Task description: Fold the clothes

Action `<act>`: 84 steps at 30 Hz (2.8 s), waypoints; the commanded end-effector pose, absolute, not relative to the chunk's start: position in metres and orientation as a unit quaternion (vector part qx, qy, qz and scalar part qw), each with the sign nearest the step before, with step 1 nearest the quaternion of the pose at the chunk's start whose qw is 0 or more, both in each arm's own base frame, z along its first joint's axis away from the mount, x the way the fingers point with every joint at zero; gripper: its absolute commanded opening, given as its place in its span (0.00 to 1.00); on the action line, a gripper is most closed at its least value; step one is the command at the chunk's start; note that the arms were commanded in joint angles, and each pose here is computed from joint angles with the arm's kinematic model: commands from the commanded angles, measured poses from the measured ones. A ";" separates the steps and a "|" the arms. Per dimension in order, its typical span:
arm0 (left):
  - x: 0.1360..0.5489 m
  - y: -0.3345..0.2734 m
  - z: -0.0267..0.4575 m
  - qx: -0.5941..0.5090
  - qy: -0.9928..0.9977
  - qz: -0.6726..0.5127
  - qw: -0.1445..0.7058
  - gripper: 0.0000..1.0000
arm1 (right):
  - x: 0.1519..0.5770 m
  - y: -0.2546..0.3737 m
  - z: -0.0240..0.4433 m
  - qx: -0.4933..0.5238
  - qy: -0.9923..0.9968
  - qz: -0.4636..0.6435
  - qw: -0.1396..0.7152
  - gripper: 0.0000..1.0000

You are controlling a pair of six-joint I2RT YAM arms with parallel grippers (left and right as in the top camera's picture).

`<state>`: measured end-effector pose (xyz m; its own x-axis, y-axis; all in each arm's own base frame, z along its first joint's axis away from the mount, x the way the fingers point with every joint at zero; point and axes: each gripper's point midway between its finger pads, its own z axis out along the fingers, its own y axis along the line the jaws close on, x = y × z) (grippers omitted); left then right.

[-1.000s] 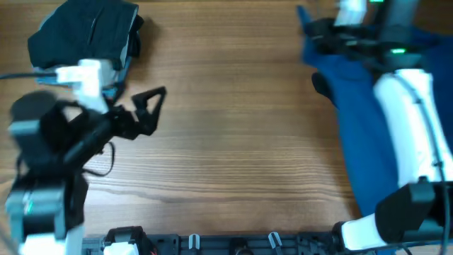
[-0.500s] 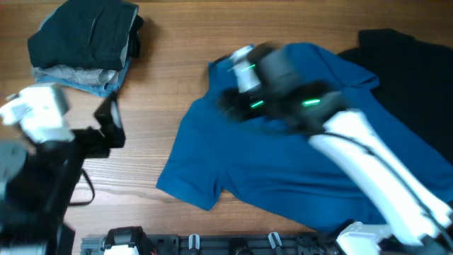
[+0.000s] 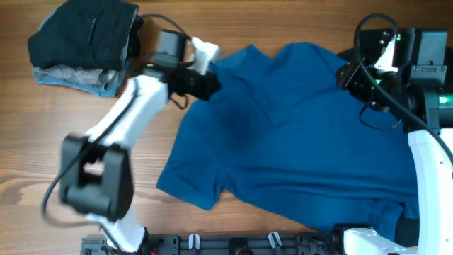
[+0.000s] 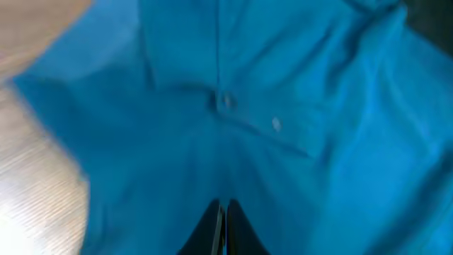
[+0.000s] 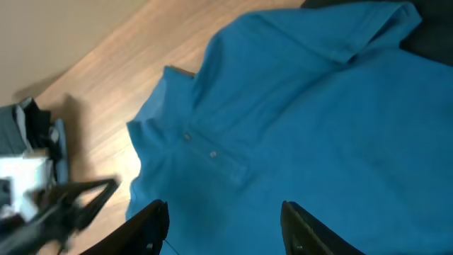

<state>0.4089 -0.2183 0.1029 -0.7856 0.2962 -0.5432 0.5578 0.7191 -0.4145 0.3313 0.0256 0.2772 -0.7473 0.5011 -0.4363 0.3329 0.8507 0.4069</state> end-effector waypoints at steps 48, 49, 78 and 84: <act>0.413 -0.181 0.061 0.129 0.952 -0.217 0.171 0.27 | 0.439 -0.335 0.018 0.301 0.898 -0.166 0.276 0.96; 0.413 -0.181 0.061 0.129 0.952 -0.217 0.171 0.28 | 0.435 -0.336 0.008 0.295 0.903 -0.166 0.265 0.96; 0.440 -0.258 0.054 0.185 0.911 -0.270 0.250 0.58 | 0.463 -0.256 0.196 0.307 0.857 0.181 0.372 0.66; 0.460 -0.278 -0.004 0.116 0.914 -0.301 0.246 0.04 | 0.435 -0.181 0.152 0.318 0.910 0.160 0.212 0.46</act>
